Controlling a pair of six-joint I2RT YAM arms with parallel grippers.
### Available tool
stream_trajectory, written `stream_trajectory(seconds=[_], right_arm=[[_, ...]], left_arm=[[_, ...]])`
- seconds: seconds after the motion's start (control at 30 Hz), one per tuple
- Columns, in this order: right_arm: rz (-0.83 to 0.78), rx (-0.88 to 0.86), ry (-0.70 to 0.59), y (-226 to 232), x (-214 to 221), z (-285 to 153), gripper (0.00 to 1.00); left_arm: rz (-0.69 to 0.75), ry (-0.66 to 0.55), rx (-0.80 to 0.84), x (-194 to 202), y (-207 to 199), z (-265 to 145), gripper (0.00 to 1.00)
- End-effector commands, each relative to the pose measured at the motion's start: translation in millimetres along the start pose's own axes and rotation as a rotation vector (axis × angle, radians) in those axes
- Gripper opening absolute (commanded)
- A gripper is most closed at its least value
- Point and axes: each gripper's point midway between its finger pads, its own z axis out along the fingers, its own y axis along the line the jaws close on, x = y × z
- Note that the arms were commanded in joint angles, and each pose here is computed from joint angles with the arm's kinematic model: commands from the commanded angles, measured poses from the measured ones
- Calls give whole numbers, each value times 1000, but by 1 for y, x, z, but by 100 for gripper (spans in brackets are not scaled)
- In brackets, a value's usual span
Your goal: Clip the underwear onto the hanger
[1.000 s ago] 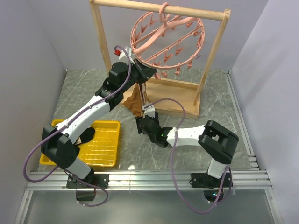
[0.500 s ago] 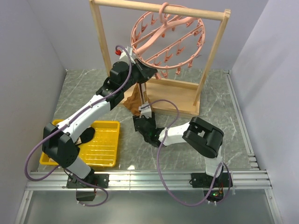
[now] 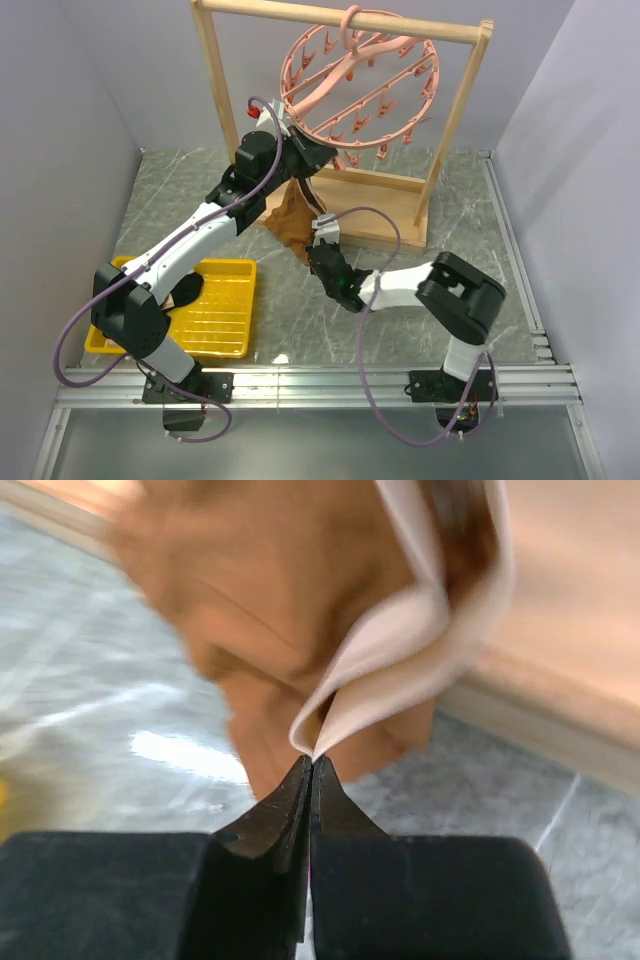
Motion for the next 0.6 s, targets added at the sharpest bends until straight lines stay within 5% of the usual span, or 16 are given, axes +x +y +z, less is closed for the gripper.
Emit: stream_trajectory(seconds=[0.0, 0.23, 0.47, 0.57], right_arm=[[15, -169, -163, 23, -68, -25, 0], [-291, -453, -69, 32, -55, -60, 0], [-330, -565, 125, -2, -53, -68, 0], [-390, -607, 53, -18, -83, -75, 0]], left_arm=[[-17, 28, -52, 5, 17, -1, 0], [36, 32, -60, 0, 27, -7, 0], [40, 82, -60, 13, 31, -12, 0], [48, 93, -60, 17, 33, -12, 0]])
